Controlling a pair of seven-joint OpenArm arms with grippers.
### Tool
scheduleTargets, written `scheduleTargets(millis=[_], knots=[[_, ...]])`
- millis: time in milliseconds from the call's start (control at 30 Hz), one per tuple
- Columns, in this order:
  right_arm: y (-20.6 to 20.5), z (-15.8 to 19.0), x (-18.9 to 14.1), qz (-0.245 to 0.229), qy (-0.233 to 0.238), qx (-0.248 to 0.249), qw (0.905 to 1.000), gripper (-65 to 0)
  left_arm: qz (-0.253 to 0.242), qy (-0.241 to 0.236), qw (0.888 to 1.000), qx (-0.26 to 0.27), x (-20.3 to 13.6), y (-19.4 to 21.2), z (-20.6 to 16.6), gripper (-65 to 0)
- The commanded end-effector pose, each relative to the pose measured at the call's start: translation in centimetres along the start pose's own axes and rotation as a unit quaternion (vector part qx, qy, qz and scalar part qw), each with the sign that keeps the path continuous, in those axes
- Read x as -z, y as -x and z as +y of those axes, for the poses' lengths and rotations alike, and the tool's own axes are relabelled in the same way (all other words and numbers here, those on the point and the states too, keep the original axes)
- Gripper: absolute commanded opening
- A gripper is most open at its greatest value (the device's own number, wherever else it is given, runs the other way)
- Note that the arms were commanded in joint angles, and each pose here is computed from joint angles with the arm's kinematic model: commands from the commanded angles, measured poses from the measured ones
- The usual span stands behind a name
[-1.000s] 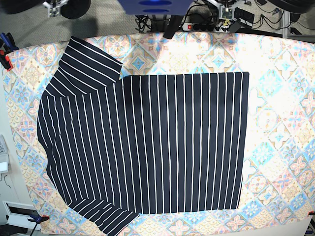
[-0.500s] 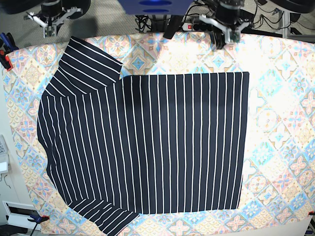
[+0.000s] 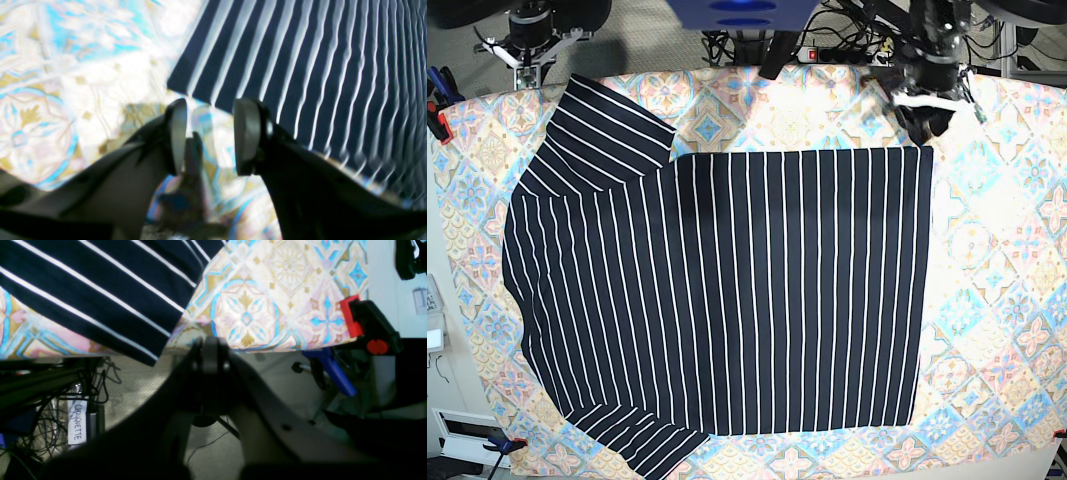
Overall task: Fold the T-shirt properly
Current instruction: 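Lower the left gripper to the shirt's hem corner and pinch it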
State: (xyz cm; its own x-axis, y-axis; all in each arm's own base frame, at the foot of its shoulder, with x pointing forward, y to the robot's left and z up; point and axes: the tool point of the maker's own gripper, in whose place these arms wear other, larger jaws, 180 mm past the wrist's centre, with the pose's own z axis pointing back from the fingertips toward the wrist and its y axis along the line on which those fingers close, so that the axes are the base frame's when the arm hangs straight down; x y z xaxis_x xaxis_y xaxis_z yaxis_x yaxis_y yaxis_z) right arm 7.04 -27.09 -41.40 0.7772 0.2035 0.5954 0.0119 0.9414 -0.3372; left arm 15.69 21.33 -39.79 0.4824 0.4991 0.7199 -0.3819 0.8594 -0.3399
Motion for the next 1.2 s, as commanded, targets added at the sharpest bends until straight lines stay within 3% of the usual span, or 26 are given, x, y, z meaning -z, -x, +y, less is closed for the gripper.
scheduleTargets(millis=[0,200,500,933,1167], knots=[[-1.0,-0.5,0.0,-0.019,0.007,-0.005,0.9998,-65.0,-0.004,0.018,1.0,-0.009,0.3,-1.0,-0.7,-41.3],[-1.1,-0.6,0.1,-0.019,0.008,-0.004,0.9998,-65.0,0.022,0.042,0.994,-0.103,1.7,-2.3,-1.1,-41.2],[-1.1,-0.7,0.1,-0.019,0.009,-0.004,0.9998,-65.0,0.052,0.033,0.975,-0.214,3.2,0.2,0.9,-41.2],[-1.7,-0.5,0.4,-0.026,0.008,-0.002,0.9996,-65.0,0.066,0.02,0.966,-0.249,5.0,1.7,1.8,-41.2],[-1.0,-0.7,0.6,-0.003,0.011,0.0,0.9999,-65.0,0.073,0.012,0.961,-0.265,6.8,2.3,2.1,-41.2]])
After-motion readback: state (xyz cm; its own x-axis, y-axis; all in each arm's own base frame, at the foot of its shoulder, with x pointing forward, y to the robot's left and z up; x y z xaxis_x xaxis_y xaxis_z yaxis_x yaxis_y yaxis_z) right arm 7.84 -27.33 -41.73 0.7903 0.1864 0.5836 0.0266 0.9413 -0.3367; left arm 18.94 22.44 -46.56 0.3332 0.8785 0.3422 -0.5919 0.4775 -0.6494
